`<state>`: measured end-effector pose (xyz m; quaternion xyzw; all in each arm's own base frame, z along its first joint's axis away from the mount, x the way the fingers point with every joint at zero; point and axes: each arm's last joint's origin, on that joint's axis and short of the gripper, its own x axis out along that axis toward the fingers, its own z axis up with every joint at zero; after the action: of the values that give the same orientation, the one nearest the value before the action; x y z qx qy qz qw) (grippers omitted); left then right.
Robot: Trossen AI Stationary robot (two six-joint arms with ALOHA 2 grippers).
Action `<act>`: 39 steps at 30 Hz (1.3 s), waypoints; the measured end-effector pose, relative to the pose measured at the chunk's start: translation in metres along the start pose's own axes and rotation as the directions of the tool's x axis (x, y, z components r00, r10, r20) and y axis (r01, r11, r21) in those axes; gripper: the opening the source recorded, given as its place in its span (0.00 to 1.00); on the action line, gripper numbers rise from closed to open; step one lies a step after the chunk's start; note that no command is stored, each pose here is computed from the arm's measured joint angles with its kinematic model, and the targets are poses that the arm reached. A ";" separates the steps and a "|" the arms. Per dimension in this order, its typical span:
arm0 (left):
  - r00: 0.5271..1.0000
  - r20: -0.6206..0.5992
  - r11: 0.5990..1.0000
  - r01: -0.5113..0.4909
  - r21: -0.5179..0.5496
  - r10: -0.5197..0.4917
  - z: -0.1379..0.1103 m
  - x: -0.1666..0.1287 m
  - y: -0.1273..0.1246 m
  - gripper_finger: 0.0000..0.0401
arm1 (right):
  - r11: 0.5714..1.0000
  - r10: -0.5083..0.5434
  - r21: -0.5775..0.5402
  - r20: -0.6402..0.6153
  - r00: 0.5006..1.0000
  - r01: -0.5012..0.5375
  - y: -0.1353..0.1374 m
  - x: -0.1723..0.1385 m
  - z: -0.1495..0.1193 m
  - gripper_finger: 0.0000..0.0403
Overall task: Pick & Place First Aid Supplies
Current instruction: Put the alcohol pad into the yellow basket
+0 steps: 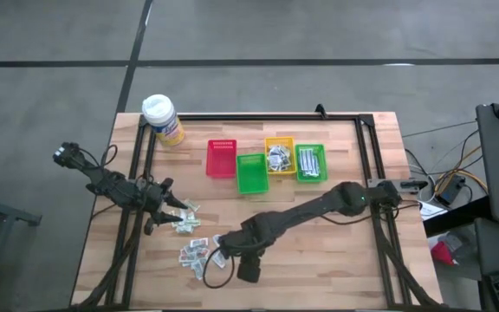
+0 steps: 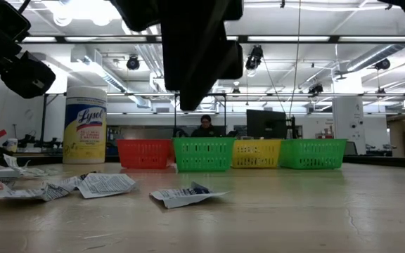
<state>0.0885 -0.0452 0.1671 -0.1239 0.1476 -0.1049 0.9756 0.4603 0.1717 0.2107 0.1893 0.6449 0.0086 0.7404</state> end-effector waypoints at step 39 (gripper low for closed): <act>1.000 0.000 1.000 -0.001 0.002 0.001 0.000 0.000 0.000 0.49 | 0.991 -0.129 0.026 -0.006 0.992 0.129 -0.040 0.065 -0.010 0.23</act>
<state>0.0885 -0.0451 0.1670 -0.1227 0.1476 -0.1047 0.9758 0.4522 0.1544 0.1362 0.1570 0.6575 -0.0476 0.7353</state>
